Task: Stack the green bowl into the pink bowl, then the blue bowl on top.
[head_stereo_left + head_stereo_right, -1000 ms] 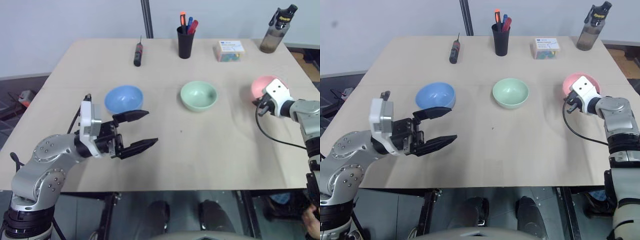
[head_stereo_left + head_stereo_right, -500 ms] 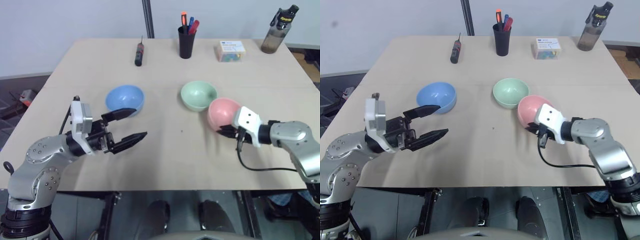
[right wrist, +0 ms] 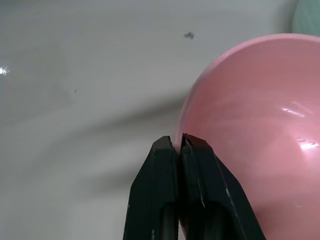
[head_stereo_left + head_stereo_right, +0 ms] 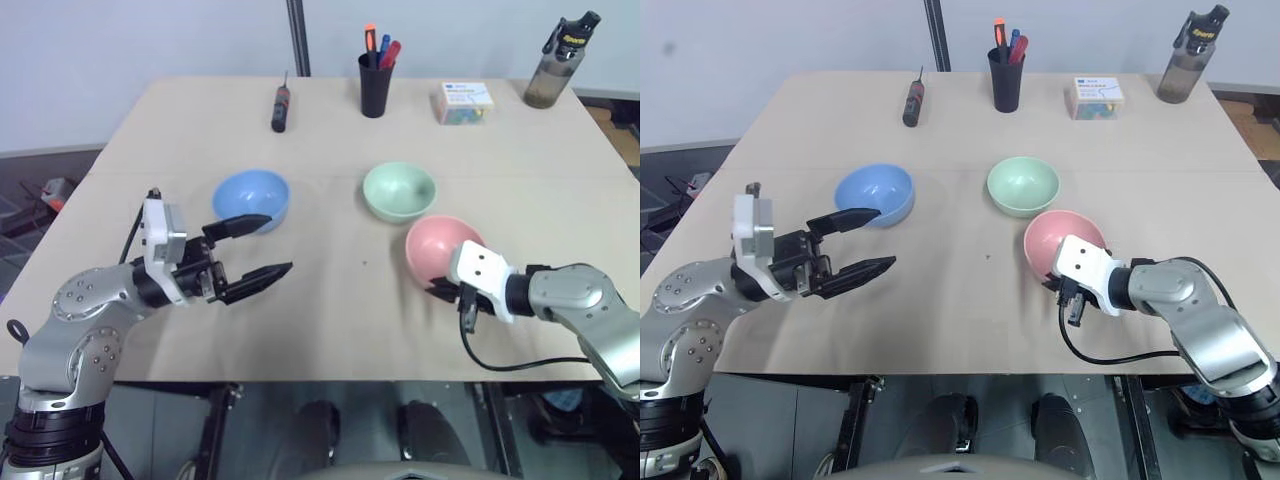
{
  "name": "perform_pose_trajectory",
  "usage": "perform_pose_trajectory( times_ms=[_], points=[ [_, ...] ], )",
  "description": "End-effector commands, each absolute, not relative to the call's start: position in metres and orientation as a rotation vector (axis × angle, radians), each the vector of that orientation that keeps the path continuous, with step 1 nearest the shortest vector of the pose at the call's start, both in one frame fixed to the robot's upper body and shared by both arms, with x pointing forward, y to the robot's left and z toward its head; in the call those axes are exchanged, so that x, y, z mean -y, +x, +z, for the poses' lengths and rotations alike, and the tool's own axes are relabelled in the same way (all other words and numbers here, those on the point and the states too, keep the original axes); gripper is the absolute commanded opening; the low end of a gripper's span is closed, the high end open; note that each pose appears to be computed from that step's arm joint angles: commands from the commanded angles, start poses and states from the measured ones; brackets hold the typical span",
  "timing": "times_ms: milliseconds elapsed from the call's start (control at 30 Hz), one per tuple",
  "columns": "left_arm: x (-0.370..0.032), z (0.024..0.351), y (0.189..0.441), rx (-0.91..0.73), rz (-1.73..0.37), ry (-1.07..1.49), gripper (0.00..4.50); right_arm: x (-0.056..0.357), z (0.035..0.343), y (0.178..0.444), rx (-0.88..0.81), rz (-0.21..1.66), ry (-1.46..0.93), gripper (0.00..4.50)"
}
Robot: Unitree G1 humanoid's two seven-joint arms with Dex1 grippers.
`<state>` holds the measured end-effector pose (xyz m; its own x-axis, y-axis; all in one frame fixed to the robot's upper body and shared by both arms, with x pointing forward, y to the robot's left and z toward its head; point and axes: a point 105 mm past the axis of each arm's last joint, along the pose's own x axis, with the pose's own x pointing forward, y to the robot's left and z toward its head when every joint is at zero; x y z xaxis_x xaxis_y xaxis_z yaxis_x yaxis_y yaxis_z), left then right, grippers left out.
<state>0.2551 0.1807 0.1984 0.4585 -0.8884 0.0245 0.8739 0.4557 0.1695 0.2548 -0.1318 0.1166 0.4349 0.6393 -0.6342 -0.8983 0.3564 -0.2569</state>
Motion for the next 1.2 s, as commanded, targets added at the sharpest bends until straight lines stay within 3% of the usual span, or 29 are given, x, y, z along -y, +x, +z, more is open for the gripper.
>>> perform_pose_trajectory(
  times_ms=[33,100,167,200,267,300,533,700,867,1000,1200],
  points=[
    [-0.177,0.203,0.253,0.147,-1.106,0.172,4.5,0.126,0.121,0.244,-0.489,1.08,-0.61,1.82],
    [-0.177,0.204,0.254,0.151,-1.105,0.169,4.5,0.124,0.124,0.245,-0.478,1.08,-0.598,2.65],
    [-0.176,0.204,0.254,0.152,-1.105,0.167,4.5,0.122,0.131,0.247,-0.449,1.071,-0.583,3.08],
    [-0.176,0.204,0.254,0.151,-1.106,0.167,4.5,0.121,0.134,0.248,-0.436,1.071,-0.572,3.67],
    [-0.177,0.202,0.255,0.145,-1.094,0.178,4.5,0.116,0.146,0.251,-0.354,1.065,-0.558,4.35],
    [-0.176,0.201,0.256,0.144,-1.087,0.184,4.5,0.115,0.152,0.255,-0.31,1.046,-0.536,4.44],
    [-0.172,0.189,0.271,0.0,-1.018,0.253,4.5,0.117,0.177,0.269,-0.106,0.93,-0.572,4.44],
    [-0.164,0.2,0.265,0.112,-1.161,0.276,4.5,0.118,0.184,0.308,-0.068,0.829,-0.667,4.44],
    [-0.17,0.199,0.287,0.094,-1.112,0.442,4.5,0.116,0.206,0.333,-0.022,0.802,-0.61,4.44],
    [-0.161,0.211,0.321,0.144,-0.995,0.697,4.5,0.114,0.232,0.307,0.174,0.912,-0.448,4.44],
    [-0.13,0.219,0.357,0.135,-1.06,0.995,4.5,0.14,0.225,0.272,0.115,0.903,-0.378,4.44]
  ],
)
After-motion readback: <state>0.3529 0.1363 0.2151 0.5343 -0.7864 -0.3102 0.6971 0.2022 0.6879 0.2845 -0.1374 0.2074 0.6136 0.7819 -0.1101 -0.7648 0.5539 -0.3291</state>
